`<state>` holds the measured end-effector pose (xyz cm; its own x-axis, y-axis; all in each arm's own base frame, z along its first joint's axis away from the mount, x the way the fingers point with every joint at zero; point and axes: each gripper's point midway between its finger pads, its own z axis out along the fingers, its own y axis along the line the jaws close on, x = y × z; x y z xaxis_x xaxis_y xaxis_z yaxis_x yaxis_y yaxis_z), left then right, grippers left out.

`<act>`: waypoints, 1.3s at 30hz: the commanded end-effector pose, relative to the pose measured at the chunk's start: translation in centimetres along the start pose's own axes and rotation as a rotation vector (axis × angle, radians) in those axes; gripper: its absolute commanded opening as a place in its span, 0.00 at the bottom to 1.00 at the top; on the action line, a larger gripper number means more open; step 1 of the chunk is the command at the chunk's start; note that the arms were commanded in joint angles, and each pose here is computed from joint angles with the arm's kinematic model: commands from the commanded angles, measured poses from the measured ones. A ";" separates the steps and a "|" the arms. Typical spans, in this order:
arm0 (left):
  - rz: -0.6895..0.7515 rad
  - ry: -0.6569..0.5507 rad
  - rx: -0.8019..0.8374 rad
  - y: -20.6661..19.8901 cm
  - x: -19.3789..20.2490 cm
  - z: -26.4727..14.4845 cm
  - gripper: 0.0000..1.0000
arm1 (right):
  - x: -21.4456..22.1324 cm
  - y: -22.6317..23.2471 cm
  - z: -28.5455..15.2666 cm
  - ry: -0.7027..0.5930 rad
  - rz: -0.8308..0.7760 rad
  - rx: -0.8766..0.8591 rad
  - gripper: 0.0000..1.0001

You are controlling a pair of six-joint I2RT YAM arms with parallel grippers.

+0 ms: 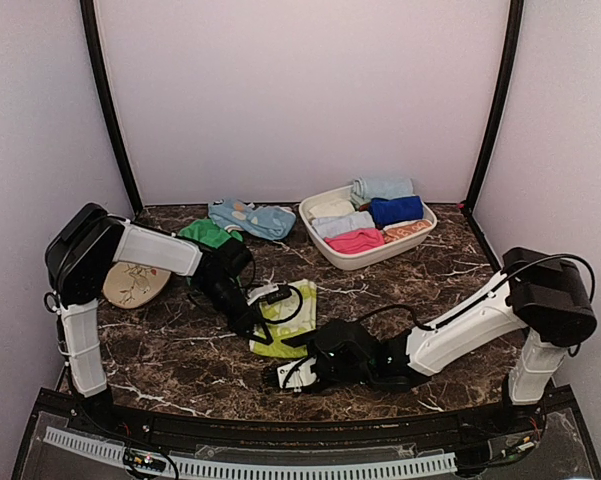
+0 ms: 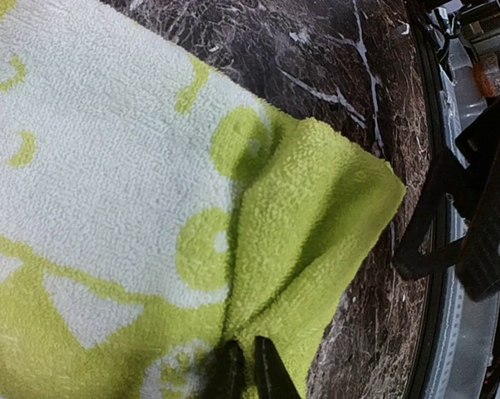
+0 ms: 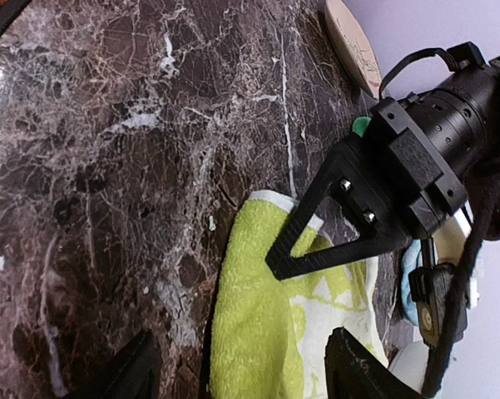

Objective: Roll the towels
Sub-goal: Roll the towel at the center of the board.

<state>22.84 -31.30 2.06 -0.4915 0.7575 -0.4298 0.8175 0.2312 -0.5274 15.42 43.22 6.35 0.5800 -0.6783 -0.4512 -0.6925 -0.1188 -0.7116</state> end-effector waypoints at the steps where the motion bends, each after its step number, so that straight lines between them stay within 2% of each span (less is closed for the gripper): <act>1: -0.154 0.307 -0.006 0.5 8.8 1.8 0.08 | -0.6 -1.2 1.9 -0.032 -0.107 0.065 0.66; 9: -0.160 0.311 0.025 0.5 8.9 1.4 0.13 | 1.8 -1.1 4.5 0.060 -0.025 0.052 0.51; 16: -0.155 0.306 0.044 0.4 8.7 0.9 0.14 | 3.2 -0.1 5.2 0.102 0.017 0.005 0.46; 18: -0.164 0.297 0.041 0.8 8.6 0.4 0.17 | 3.2 -0.2 5.3 0.105 0.058 -0.010 0.37; 19: -0.166 0.293 0.037 0.8 8.6 0.2 0.22 | 3.1 -0.3 5.3 0.105 0.087 -0.022 0.29; 20: -0.168 0.283 0.027 1.0 8.5 -0.1 0.31 | 3.0 -0.4 5.4 0.106 0.122 -0.034 0.22; 22: -0.151 0.232 0.042 0.6 7.8 -1.1 0.66 | 2.6 -0.9 5.7 0.130 0.206 -0.060 0.10; 23: -0.137 0.203 0.047 0.4 7.4 -1.7 0.78 | 2.5 -0.9 5.8 0.148 0.230 -0.080 0.07; 24: -0.117 0.176 0.043 0.1 7.1 -2.4 0.81 | 2.2 -0.8 6.0 0.149 0.279 -0.101 0.01; 30: -0.086 -0.014 -0.051 1.3 5.6 -7.2 0.83 | 1.0 -0.3 5.4 0.125 0.425 -0.215 0.00; 33: -0.019 -0.096 -0.139 1.5 5.6 -10.2 0.83 | 0.8 0.6 4.9 0.134 0.486 -0.298 0.00; 39: 0.188 -0.128 -0.254 -0.2 6.8 -12.4 0.81 | 0.2 0.2 4.8 0.144 0.636 -0.434 0.00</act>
<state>24.16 -19.10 7.03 -0.5095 0.6819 -0.5249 0.8570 0.3475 -0.3804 17.82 46.45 3.00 0.1233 -0.7925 -0.5972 -0.9697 0.0316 -0.2422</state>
